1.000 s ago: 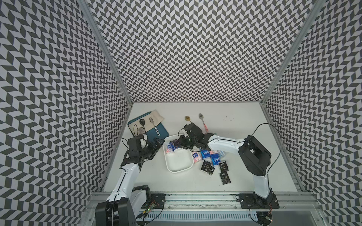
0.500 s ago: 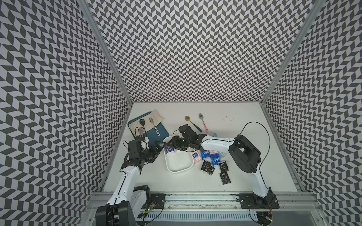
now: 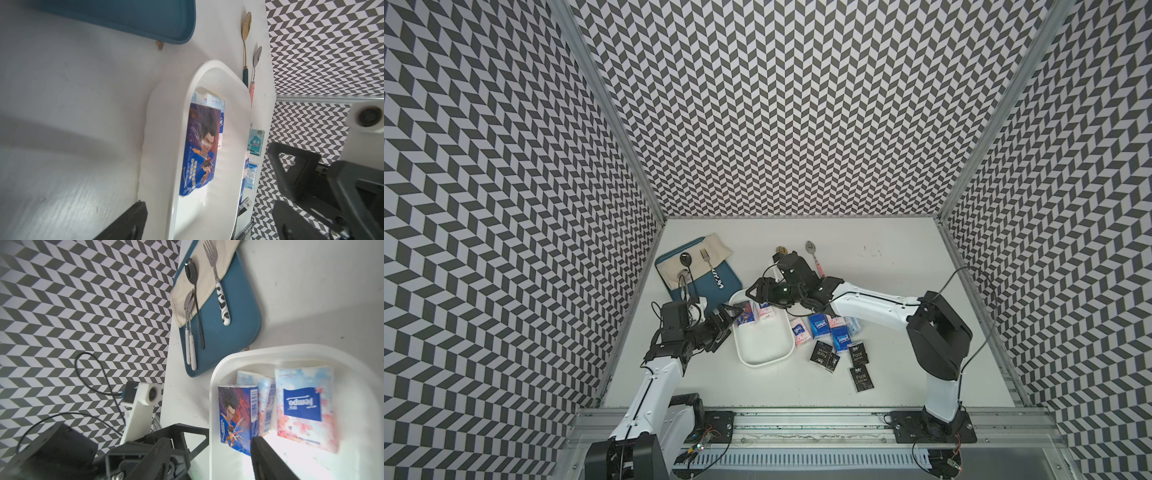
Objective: Put the pocket tissues into the storage box
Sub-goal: Place the pocket tissues in the storage box, then pick up the pocket tissues from the center of the board, then place the pocket tissues in the storage box, then adjust the storage box at the center of the board, then pick up the pocket tissues from the center of the board, then place the pocket tissues in the storage box.
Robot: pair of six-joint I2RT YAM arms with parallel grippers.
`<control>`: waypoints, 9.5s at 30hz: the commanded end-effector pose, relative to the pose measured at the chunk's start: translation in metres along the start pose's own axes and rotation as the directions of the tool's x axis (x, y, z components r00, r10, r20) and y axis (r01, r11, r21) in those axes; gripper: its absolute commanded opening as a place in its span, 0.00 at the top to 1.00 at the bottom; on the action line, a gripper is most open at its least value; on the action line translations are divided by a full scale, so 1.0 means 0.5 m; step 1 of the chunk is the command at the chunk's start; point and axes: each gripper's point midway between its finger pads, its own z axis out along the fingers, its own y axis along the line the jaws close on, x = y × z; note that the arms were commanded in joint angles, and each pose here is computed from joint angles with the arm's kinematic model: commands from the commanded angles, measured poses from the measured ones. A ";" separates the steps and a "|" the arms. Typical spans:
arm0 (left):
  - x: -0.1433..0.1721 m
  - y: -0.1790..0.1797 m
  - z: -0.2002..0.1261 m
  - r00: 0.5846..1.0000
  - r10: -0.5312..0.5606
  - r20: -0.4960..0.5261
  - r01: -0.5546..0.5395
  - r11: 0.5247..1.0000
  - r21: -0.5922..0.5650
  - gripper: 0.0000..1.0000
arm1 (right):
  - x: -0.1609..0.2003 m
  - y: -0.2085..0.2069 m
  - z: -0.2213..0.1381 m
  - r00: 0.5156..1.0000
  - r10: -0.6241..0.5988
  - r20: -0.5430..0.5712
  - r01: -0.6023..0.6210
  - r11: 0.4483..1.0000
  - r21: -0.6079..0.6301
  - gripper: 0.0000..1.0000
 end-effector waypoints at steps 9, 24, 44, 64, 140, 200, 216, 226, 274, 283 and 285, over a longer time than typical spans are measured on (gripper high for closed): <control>0.014 -0.035 0.017 0.998 -0.040 -0.039 0.043 0.995 0.095 0.00 | -0.028 -0.238 -0.175 0.983 -0.177 -0.056 0.184 0.898 0.400 0.38; -0.016 -0.059 0.038 0.999 -0.044 -0.031 0.047 0.992 0.120 0.00 | -0.090 -0.432 -0.311 0.989 -0.145 0.009 0.099 0.717 0.690 0.29; -0.133 -0.028 0.001 0.994 0.022 0.107 -0.023 1.000 0.012 0.00 | -0.122 -0.506 -0.231 0.993 -0.113 -0.038 0.108 0.715 0.691 0.70; -0.121 -0.016 -0.007 0.994 0.018 0.103 -0.020 1.000 0.017 0.00 | -0.135 -0.168 -0.240 0.978 -0.206 0.026 0.202 0.974 0.105 0.75; -0.091 -0.002 -0.008 0.996 0.045 0.076 -0.044 0.999 -0.007 0.00 | 0.153 -0.022 0.036 0.882 -0.339 -0.327 0.356 0.935 -0.009 0.65; 0.014 -0.100 0.083 0.997 0.043 -0.069 -0.036 0.994 0.100 0.00 | -0.013 -0.437 -0.334 0.968 -0.203 -0.146 0.249 0.714 0.654 0.26; -0.073 -0.057 0.040 0.998 0.056 0.025 -0.057 0.998 0.026 0.00 | 0.027 -0.533 -0.324 0.976 -0.103 -0.191 0.205 0.718 0.665 0.34; -0.067 -0.043 0.034 0.999 0.045 0.023 -0.046 0.999 0.018 0.00 | 0.028 -0.534 -0.335 0.978 -0.102 -0.181 0.199 0.709 0.676 0.71; -0.061 -0.042 0.019 0.998 0.050 0.037 -0.051 0.998 0.035 0.00 | 0.110 -0.111 0.011 0.970 0.121 -0.213 -0.140 0.987 -0.078 0.72; -0.095 -0.057 0.011 0.989 0.123 0.082 -0.123 0.992 -0.009 0.00 | 0.123 -0.128 0.057 0.957 0.177 -0.229 -0.194 0.979 -0.054 0.71; -0.102 -0.064 0.009 0.987 0.131 0.091 -0.131 0.991 -0.009 0.00 | 0.127 -0.130 0.065 0.953 0.190 -0.234 -0.207 0.977 -0.049 0.71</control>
